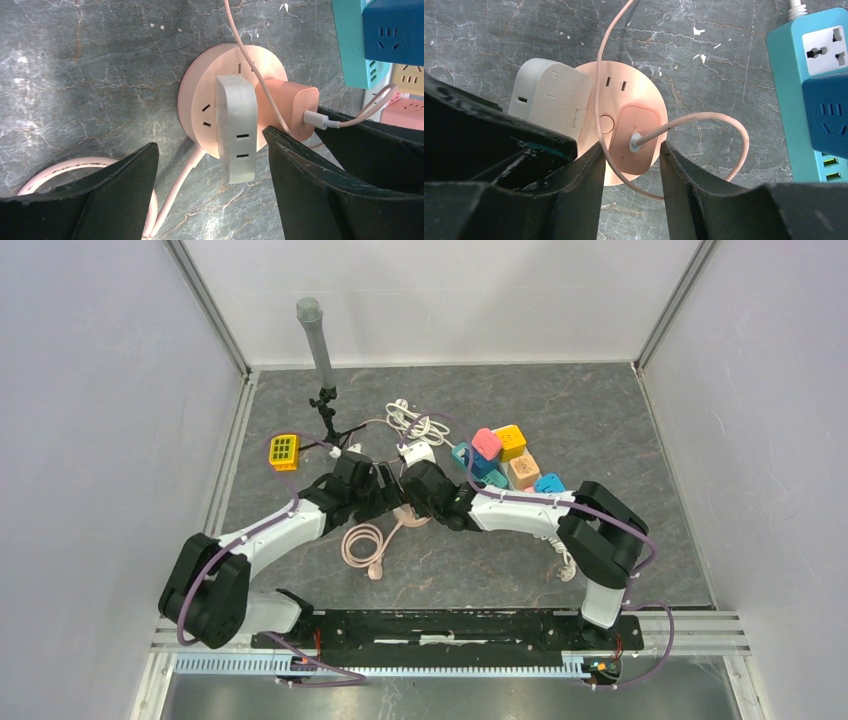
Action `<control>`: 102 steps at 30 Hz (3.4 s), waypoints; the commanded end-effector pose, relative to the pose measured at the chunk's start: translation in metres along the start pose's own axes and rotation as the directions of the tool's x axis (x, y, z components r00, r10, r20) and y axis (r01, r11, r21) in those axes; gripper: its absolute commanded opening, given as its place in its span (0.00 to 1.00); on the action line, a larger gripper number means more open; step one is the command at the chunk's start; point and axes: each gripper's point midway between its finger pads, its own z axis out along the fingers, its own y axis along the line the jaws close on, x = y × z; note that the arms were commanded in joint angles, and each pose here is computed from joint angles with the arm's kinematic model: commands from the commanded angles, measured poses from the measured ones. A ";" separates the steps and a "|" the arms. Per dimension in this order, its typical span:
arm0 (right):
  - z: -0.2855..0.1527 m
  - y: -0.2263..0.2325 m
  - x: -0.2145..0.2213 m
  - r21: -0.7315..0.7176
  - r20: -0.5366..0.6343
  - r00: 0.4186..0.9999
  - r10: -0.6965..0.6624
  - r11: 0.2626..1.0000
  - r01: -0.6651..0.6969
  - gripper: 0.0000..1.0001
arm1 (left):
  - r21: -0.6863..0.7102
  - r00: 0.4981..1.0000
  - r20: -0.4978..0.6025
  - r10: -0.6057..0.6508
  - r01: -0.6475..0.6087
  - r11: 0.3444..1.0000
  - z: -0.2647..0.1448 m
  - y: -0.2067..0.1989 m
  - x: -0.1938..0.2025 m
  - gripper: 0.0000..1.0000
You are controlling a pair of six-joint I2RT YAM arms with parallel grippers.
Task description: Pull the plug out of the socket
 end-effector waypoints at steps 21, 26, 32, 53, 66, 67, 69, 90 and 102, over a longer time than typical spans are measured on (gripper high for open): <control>-0.010 0.004 -0.043 -0.002 0.117 0.990 0.081 0.997 -0.081 0.00 | -0.243 0.996 -0.015 0.089 -0.090 0.966 0.042 0.032 0.027 0.62; -0.015 0.000 -0.052 0.006 0.146 0.985 0.088 0.996 -0.090 0.00 | -0.282 0.995 -0.037 0.090 -0.096 0.955 0.043 0.047 0.037 0.58; -0.029 0.000 -0.063 -0.048 0.185 0.974 0.130 0.991 -0.124 0.00 | -0.315 0.995 -0.042 0.091 -0.100 0.944 0.044 0.061 0.044 0.53; -0.019 0.004 -0.050 -0.136 0.175 0.976 0.126 0.985 -0.103 0.00 | -0.348 0.994 -0.094 0.056 -0.085 0.934 0.054 0.080 0.066 0.50; -0.020 0.004 -0.060 -0.153 0.185 0.979 0.087 0.987 -0.059 0.00 | -0.366 0.994 -0.089 0.059 -0.088 0.926 0.052 0.087 0.068 0.49; -0.017 0.007 -0.057 -0.129 0.176 0.983 0.055 0.991 -0.033 0.00 | -0.367 0.994 -0.089 0.058 -0.087 0.926 0.052 0.087 0.068 0.49; -0.011 0.013 -0.046 -0.094 0.152 0.988 0.001 0.996 0.013 0.00 | -0.367 0.994 -0.089 0.058 -0.087 0.926 0.052 0.087 0.068 0.49; -0.023 0.002 -0.067 -0.125 0.189 0.982 0.027 0.992 -0.003 0.00 | -0.344 0.992 -0.104 0.072 -0.104 0.933 0.055 0.083 0.069 0.46; -0.019 0.011 -0.062 -0.089 0.187 0.981 -0.056 0.993 0.074 0.00 | -0.356 0.991 -0.107 0.085 -0.118 0.927 0.054 0.087 0.069 0.45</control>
